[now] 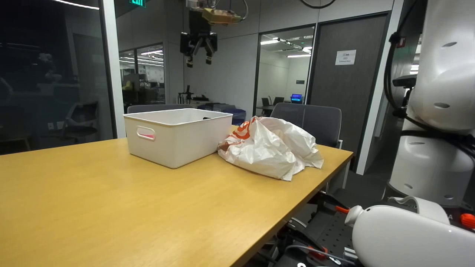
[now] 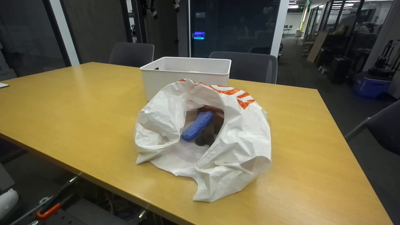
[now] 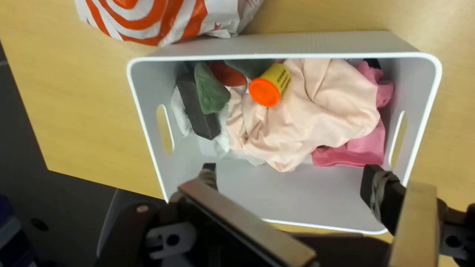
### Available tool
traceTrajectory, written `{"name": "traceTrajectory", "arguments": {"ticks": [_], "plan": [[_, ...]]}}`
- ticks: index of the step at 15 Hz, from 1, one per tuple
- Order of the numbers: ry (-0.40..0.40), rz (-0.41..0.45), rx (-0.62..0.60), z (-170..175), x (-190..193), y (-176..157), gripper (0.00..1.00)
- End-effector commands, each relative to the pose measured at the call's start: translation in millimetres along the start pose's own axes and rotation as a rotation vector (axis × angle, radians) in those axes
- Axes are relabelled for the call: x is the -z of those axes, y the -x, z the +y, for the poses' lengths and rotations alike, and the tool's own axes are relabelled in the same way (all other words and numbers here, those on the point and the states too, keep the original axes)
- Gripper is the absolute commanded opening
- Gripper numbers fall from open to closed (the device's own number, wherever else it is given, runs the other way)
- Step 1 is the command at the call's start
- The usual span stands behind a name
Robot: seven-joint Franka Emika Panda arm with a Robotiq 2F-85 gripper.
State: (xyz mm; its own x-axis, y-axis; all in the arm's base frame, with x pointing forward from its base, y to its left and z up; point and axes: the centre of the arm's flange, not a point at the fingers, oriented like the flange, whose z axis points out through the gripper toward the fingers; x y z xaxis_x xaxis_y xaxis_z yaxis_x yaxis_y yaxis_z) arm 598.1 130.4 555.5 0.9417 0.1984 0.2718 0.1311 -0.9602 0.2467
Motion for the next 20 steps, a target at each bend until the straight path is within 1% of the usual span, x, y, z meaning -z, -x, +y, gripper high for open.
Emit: {"name": "traceTrajectory", "arguments": {"ticks": [1, 3, 4, 7, 9, 12, 14, 16, 20], "plan": [[-0.126, -0.008, 0.038, -3, -46, -76, 1.00], [-0.219, -0.047, 0.031, -12, -78, -91, 1.00], [-0.251, -0.058, 0.031, -18, -94, -97, 1.00], [-0.267, -0.089, 0.035, -24, -138, -109, 1.00], [-0.267, -0.119, 0.027, -23, -163, -113, 1.00], [-0.243, -0.217, 0.029, -22, -201, -115, 1.00], [-0.239, -0.279, 0.028, -26, -221, -117, 1.00], [-0.217, -0.331, 0.030, -29, -241, -119, 1.00], [-0.213, -0.380, 0.031, -38, -274, -124, 1.00]]}}
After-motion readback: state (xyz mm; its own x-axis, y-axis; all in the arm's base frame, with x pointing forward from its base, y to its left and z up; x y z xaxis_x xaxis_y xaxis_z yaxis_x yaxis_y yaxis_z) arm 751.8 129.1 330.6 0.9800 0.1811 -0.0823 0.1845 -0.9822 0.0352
